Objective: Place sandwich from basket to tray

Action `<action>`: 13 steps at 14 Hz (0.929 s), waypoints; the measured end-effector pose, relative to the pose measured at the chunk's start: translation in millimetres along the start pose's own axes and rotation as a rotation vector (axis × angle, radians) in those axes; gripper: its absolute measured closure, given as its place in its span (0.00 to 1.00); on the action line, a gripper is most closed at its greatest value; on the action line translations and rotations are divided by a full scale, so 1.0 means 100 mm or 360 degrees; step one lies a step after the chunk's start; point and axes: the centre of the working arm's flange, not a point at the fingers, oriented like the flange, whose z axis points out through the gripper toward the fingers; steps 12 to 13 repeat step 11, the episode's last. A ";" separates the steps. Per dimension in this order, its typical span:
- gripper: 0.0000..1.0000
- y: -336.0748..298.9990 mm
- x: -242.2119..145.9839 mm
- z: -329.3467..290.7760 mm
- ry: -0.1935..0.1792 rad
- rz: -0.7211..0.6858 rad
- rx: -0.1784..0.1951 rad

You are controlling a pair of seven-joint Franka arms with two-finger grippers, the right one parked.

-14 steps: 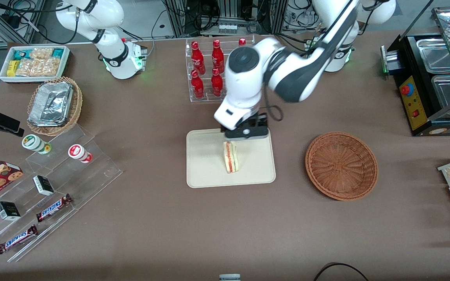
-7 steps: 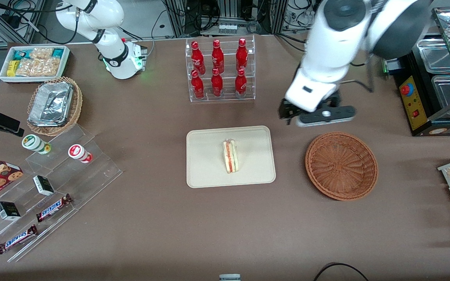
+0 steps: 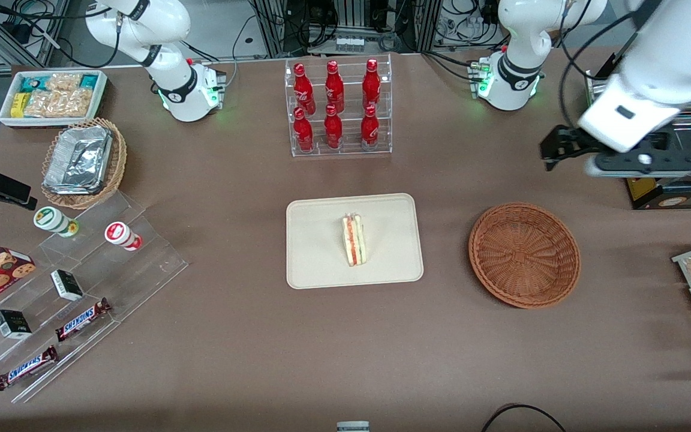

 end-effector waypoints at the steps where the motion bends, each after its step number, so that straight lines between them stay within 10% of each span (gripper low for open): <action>1: 0.00 -0.27 0.01 0.00 -0.0008 0.0022 -0.0029; 13: 0.00 -0.78 0.05 0.06 -0.0009 0.0068 -0.0081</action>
